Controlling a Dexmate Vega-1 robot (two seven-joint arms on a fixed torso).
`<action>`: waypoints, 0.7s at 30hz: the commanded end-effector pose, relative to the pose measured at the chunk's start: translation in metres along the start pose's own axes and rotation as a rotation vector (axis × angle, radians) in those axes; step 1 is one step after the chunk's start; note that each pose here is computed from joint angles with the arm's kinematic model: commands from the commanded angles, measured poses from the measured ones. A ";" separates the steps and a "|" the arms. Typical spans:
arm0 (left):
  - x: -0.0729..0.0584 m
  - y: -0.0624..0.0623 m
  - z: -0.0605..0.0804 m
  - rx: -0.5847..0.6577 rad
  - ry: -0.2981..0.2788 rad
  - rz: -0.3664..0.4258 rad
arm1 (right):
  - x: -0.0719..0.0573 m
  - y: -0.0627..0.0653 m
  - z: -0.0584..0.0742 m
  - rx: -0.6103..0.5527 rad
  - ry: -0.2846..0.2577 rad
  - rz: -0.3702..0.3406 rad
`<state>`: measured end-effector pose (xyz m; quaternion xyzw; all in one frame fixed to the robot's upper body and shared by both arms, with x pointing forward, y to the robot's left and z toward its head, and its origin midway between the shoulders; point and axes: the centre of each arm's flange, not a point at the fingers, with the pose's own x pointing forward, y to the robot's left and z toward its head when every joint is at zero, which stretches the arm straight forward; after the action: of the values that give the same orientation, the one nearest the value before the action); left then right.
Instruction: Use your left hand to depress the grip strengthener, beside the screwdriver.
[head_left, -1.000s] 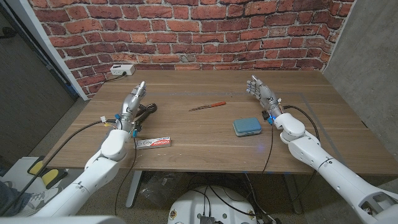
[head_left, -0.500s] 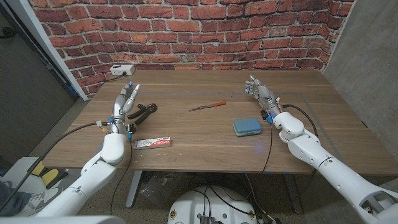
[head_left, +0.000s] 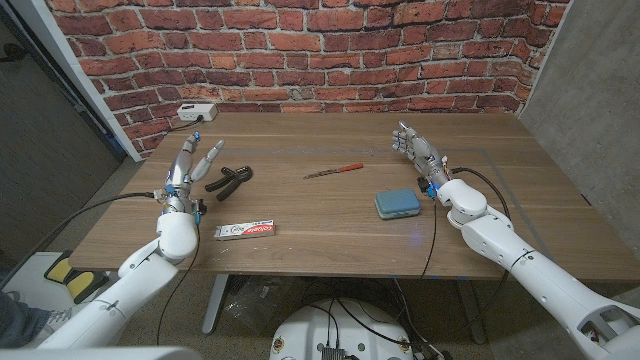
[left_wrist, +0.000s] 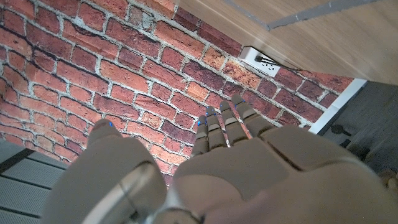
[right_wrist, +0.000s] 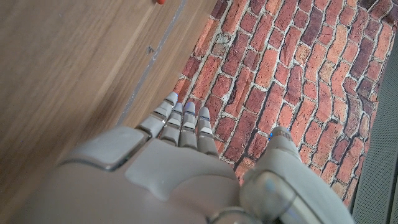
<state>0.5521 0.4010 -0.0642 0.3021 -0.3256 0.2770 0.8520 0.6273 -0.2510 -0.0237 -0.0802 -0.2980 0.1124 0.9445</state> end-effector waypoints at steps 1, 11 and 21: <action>0.003 0.012 0.015 0.276 0.021 0.025 | 0.001 0.005 -0.005 0.000 0.026 -0.003; 0.005 0.014 0.018 0.395 0.086 -0.076 | 0.002 0.006 -0.004 -0.004 0.023 -0.003; 0.011 0.013 0.022 0.503 0.140 -0.177 | 0.006 0.008 -0.005 -0.001 0.031 0.009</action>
<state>0.5427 0.3976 -0.0458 0.4589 -0.2215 0.3106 0.8024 0.6303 -0.2449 -0.0261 -0.0811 -0.2873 0.1105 0.9480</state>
